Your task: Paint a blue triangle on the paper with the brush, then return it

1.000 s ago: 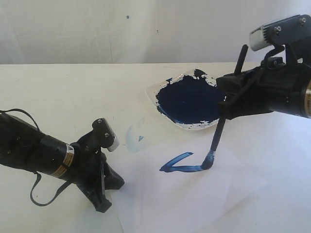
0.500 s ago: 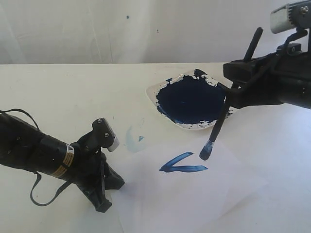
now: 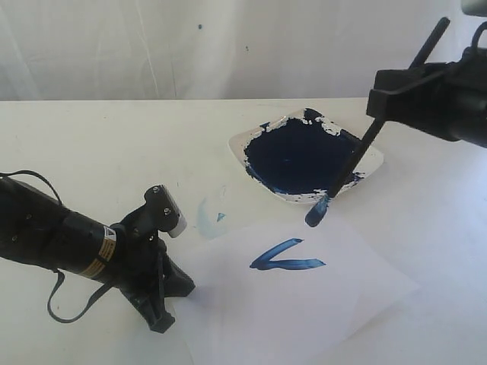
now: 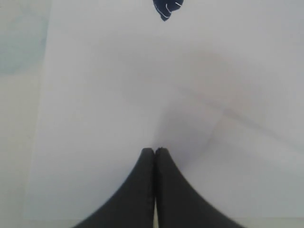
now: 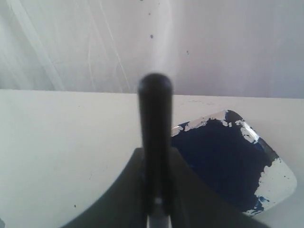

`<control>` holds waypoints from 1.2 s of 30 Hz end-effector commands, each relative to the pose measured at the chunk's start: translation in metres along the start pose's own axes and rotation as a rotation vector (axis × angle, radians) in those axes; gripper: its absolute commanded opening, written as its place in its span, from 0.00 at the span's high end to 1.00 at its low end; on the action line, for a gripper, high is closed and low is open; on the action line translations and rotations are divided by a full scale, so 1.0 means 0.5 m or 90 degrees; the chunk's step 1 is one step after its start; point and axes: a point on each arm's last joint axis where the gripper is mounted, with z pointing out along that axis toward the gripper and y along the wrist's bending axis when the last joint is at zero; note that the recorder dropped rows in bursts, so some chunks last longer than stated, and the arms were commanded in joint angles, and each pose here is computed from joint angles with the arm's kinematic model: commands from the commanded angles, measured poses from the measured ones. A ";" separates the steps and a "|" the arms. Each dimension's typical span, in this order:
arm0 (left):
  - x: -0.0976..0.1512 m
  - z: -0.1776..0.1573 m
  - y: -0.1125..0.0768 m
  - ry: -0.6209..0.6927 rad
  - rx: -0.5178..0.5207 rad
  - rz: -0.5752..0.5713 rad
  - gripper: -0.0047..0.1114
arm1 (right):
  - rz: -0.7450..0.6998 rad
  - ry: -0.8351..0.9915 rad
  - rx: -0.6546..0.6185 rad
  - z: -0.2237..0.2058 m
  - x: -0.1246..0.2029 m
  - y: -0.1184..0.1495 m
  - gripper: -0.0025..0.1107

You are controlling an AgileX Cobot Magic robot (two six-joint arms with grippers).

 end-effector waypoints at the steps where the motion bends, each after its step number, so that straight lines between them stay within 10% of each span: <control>1: 0.001 0.003 -0.001 0.007 -0.002 0.005 0.96 | 0.032 -0.010 0.016 0.015 -0.001 -0.007 0.98; 36: 0.001 0.003 -0.001 0.007 -0.002 0.005 0.96 | 0.058 0.124 0.142 0.047 0.056 -0.050 0.98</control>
